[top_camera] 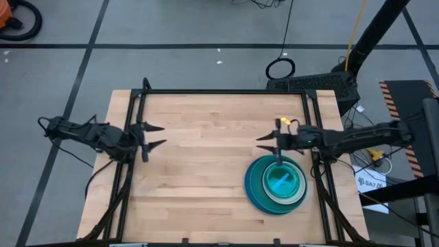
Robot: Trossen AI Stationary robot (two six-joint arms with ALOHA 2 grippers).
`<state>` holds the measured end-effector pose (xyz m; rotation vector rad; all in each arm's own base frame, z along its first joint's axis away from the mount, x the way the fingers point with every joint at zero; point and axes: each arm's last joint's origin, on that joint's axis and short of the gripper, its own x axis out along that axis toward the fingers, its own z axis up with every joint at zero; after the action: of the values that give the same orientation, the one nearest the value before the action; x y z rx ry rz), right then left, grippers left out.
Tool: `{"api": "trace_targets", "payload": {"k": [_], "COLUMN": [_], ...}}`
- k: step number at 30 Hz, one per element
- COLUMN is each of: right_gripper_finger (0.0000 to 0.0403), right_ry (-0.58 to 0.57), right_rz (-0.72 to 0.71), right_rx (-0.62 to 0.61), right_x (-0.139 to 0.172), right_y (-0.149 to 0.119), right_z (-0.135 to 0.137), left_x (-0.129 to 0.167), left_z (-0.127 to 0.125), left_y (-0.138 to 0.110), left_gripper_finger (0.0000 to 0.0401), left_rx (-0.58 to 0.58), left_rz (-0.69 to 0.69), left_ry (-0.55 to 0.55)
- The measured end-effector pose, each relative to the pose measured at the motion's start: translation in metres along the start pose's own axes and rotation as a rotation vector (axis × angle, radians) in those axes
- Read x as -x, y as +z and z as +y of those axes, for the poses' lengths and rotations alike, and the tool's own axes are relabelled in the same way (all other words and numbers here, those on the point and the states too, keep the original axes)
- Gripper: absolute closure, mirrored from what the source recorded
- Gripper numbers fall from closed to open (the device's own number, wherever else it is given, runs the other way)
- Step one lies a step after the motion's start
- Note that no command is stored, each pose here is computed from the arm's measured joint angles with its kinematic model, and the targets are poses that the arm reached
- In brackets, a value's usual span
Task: Stack plastic plates
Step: Return to Home Position
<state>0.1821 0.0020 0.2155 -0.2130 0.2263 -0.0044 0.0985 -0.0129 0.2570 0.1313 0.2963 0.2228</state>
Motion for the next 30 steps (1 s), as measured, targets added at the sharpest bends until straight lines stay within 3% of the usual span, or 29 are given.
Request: {"api": "trace_targets", "payload": {"k": [7, 20, 25, 30], "right_gripper_finger": [0.0298, 0.0298, 0.0298, 0.0298], "right_ry": [-0.049, -0.094, -0.107, -0.109], "right_rz": [-0.117, -0.18, -0.144, -0.166], "right_rx": [-0.029, -0.117, -0.116, -0.12], "right_x": [0.033, 0.071, 0.078, 0.081], "right_y": [-0.017, -0.038, -0.045, -0.053], "right_z": [-0.002, -0.002, -0.002, 0.0], "left_x": [0.018, -0.015, -0.02, -0.023], "left_z": [0.009, -0.012, -0.015, -0.018], "left_y": [-0.003, -0.069, -0.081, -0.083], "left_gripper_finger": [0.0174, 0.0174, 0.0174, 0.0174], "left_rx": [0.073, 0.147, 0.174, 0.183], "left_rz": [-0.121, -0.237, -0.213, -0.272], "left_ry": [-0.022, -0.098, -0.104, -0.142]}}
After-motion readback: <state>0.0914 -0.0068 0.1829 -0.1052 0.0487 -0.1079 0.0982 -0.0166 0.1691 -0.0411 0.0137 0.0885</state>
